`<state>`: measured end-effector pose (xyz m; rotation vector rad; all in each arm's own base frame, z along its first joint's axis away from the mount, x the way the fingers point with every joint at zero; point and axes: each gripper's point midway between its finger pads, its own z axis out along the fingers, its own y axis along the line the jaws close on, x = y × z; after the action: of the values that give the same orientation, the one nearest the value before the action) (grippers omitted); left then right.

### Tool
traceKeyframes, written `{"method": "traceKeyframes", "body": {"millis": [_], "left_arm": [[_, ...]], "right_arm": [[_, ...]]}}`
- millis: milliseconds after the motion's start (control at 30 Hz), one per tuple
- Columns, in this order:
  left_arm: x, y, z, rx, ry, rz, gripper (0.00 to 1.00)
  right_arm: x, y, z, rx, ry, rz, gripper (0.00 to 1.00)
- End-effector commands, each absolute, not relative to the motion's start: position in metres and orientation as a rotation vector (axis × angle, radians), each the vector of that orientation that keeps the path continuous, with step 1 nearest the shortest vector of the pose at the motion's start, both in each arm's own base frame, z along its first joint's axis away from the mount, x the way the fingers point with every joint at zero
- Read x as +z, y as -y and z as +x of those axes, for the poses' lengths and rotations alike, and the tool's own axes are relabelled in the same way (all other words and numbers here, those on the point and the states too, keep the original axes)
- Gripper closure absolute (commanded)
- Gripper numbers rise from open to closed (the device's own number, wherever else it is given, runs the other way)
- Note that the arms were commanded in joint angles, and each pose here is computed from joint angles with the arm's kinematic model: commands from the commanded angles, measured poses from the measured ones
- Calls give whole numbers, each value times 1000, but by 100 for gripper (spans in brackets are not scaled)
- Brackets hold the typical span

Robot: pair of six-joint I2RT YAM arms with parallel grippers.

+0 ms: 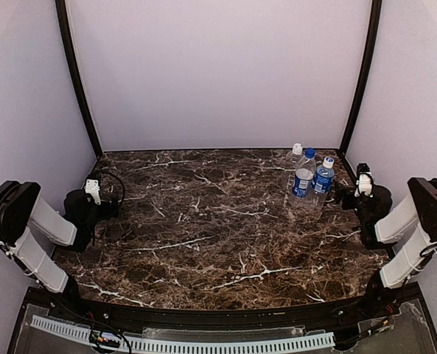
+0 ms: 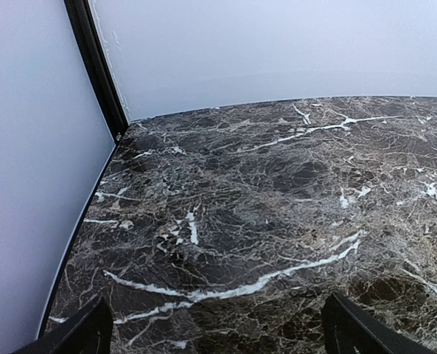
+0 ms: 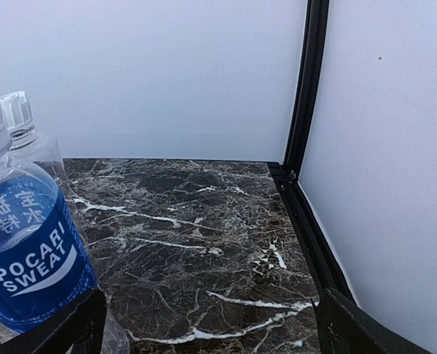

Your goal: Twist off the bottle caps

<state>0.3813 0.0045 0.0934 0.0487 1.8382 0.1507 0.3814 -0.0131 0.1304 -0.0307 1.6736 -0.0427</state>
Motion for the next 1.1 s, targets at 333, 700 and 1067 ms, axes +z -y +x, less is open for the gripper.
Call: {"method": "traceKeyframes", "body": {"millis": [333,700,1067], "left_arm": [[128,-24,418,228,-1920,-36,0],[205,66,398,-215,-2258,595,0],[261,138,286,-305,-2176,1073,16]], "right_arm": [[205,61,369,-235,-1687,217,1],[295,-34,353,307,-1914,-127,11],[254,-64,360,95,-2398,-87,21]]}}
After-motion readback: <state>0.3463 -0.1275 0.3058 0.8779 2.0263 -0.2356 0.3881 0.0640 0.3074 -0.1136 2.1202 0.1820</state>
